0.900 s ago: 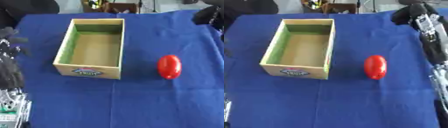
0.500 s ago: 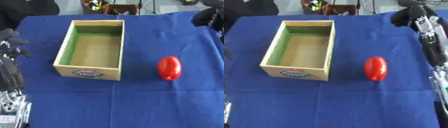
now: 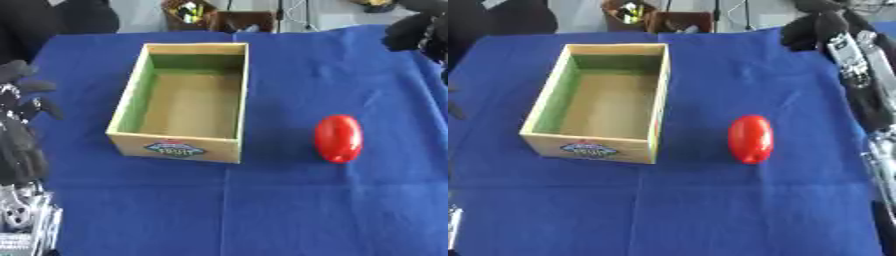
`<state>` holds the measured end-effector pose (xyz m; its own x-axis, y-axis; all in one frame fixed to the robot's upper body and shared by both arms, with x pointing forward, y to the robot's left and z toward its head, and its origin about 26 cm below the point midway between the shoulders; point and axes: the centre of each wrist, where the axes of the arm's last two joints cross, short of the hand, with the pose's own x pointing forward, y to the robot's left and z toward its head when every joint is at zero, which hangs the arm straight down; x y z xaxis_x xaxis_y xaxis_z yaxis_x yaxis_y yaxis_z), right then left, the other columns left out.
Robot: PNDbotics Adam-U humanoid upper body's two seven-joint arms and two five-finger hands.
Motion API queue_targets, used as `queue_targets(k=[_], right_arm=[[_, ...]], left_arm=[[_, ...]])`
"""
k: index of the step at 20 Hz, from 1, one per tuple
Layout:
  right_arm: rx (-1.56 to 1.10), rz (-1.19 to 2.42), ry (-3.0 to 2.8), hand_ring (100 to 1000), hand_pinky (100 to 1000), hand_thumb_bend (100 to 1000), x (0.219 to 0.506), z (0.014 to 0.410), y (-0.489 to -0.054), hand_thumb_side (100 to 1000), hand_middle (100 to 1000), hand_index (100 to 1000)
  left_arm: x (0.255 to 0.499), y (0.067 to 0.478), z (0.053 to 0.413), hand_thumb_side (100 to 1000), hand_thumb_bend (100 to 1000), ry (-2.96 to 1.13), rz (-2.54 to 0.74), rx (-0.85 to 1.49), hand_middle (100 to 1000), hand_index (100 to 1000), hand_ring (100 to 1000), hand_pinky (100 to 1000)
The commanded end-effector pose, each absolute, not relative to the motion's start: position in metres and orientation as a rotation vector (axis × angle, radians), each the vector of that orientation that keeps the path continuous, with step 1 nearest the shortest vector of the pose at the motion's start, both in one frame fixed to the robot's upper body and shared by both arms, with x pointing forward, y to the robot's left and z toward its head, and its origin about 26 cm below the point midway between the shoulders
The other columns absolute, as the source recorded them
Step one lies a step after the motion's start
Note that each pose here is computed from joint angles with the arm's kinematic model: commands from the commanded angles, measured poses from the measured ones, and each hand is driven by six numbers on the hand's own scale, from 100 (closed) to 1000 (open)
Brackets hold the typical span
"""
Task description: Pick up objects on the table and place them in the box.
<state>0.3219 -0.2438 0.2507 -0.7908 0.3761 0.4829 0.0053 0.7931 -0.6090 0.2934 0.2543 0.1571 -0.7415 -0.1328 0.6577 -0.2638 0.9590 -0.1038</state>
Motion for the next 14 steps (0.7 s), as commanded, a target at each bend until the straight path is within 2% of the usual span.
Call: queue_targets(k=[1, 14], right_arm=[[-0.382, 0.997, -2.369, 752, 772, 159, 0.325, 0.271, -0.244, 1000, 713, 887], [-0.734, 1.618, -2.079, 816, 846, 295, 0.360, 0.317, -0.248, 1000, 776, 880]], left_arm=[[0.291, 0.259, 0.163, 933, 100, -2.433, 0.226, 0.300, 586, 686, 538, 285], [0.290, 0.257, 0.161, 932, 100, -2.427, 0.212, 0.285, 586, 686, 538, 284]])
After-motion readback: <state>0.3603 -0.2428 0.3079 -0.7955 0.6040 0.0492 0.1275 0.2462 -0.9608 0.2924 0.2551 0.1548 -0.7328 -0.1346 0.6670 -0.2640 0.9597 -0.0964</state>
